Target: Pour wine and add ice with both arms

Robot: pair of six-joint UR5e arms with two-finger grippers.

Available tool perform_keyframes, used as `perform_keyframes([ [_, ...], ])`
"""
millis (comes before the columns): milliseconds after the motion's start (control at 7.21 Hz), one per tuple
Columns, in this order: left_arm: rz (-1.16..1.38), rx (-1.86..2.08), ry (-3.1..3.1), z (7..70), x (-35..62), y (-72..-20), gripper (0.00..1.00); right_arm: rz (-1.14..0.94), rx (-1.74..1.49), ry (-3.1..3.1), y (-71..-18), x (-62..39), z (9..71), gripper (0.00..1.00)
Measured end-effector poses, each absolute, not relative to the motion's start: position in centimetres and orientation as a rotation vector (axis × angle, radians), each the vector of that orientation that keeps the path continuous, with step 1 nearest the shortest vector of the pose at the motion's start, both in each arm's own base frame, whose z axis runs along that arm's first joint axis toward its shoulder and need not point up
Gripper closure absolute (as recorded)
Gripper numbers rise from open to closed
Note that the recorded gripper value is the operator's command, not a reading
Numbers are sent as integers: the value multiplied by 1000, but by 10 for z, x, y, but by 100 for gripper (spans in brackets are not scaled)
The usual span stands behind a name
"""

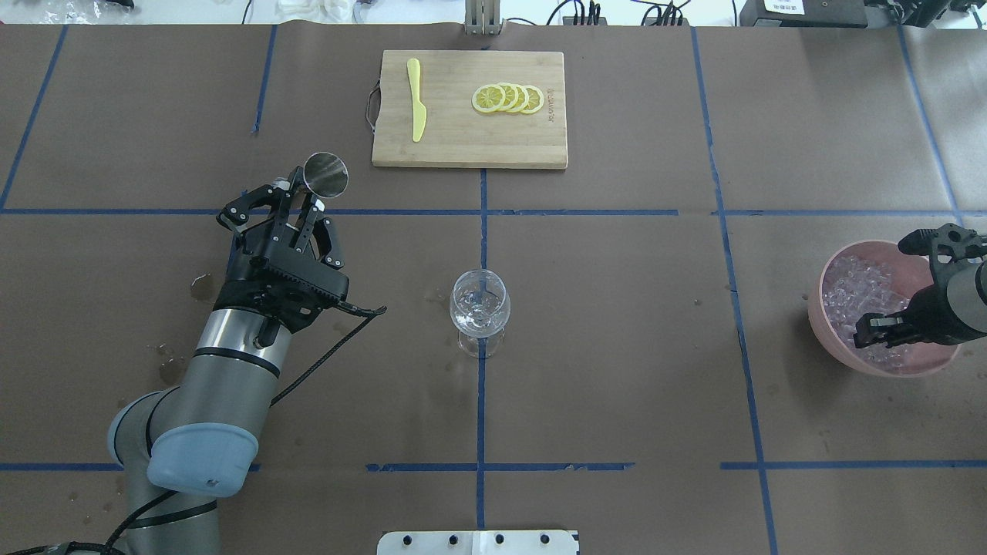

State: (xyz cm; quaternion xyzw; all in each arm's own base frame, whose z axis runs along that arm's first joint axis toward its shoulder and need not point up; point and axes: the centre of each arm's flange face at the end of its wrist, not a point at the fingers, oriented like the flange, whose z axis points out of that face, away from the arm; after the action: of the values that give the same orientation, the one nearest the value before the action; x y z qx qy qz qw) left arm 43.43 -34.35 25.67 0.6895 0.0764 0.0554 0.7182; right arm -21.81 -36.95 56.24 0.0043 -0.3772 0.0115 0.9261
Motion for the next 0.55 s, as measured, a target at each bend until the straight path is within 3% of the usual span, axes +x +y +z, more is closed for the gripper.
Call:
perform_keyframes([
  [555,131,1523,179,257,436,-343,100,84,87,-812,-384,-185,530,100],
])
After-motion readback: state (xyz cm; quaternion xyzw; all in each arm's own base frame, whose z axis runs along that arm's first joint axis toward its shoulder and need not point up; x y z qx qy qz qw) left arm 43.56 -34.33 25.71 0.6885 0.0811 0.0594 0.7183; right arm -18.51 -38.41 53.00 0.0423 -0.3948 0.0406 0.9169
